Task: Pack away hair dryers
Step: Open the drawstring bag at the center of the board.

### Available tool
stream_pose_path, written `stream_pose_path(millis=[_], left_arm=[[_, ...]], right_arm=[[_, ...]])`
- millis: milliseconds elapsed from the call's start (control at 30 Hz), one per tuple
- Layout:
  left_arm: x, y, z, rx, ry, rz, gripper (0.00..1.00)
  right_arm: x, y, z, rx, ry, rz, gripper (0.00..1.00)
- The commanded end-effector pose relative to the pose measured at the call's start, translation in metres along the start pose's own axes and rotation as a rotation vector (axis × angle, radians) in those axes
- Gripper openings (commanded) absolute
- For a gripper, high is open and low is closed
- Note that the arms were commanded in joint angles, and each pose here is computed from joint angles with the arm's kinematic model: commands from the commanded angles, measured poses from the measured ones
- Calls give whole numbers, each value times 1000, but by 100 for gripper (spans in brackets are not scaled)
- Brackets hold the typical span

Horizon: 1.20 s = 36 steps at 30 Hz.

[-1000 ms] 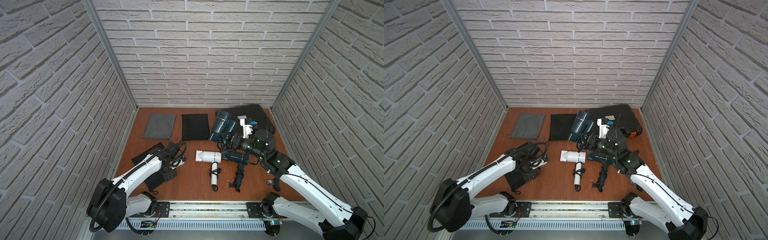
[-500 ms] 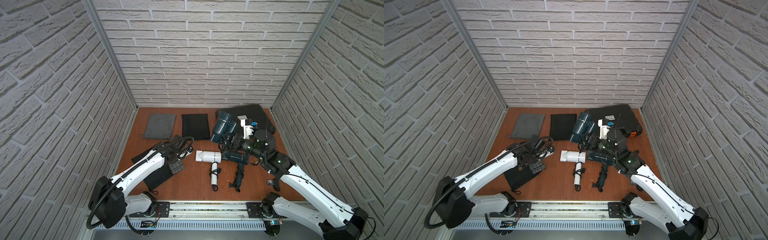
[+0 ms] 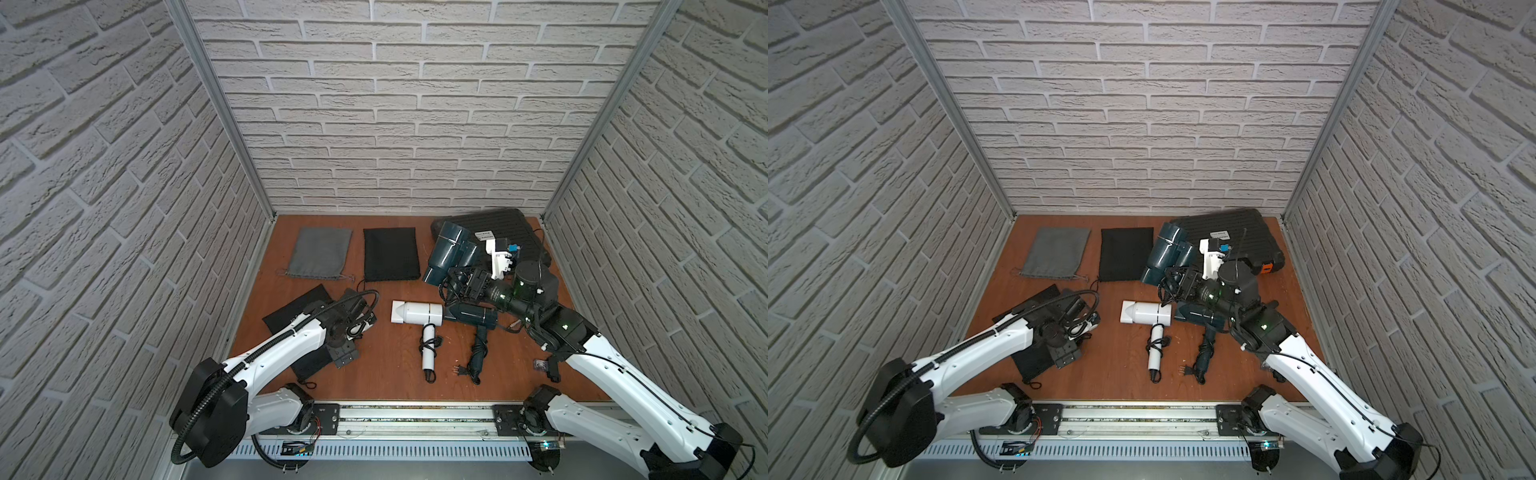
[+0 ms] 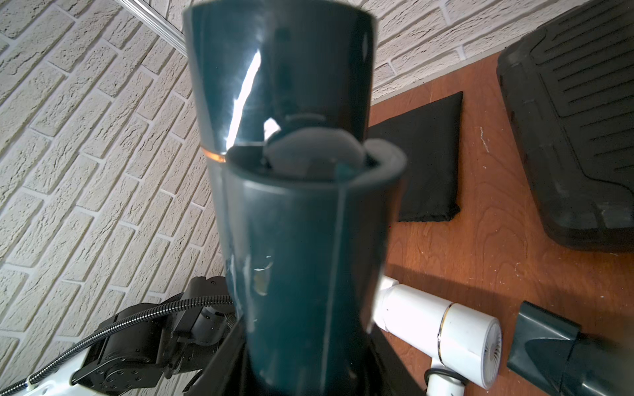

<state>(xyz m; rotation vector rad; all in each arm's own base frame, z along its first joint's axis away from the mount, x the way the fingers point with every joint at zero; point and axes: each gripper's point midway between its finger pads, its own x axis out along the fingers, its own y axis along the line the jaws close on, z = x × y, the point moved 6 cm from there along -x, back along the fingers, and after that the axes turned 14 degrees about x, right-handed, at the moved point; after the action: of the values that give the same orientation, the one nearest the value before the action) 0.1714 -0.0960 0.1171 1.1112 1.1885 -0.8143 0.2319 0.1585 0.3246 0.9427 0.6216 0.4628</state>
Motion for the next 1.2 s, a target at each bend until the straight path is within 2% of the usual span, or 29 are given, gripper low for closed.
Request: stream_pose_path(millis=[0, 133, 500, 633, 1167], left_arm=[[9, 2, -2, 1, 31, 10, 94], [17, 5, -6, -19, 67, 2, 85], [28, 4, -7, -27, 88, -34, 74], [31, 3, -6, -25, 96, -46, 60], [40, -2, -7, -20, 138, -95, 41]], right_arm=[[-10, 28, 17, -33, -90, 119, 3], [-11, 26, 17, -32, -92, 120, 3], [-12, 24, 17, -37, -99, 116, 3], [-14, 23, 17, -39, -106, 113, 3], [-18, 22, 18, -44, -118, 108, 3]])
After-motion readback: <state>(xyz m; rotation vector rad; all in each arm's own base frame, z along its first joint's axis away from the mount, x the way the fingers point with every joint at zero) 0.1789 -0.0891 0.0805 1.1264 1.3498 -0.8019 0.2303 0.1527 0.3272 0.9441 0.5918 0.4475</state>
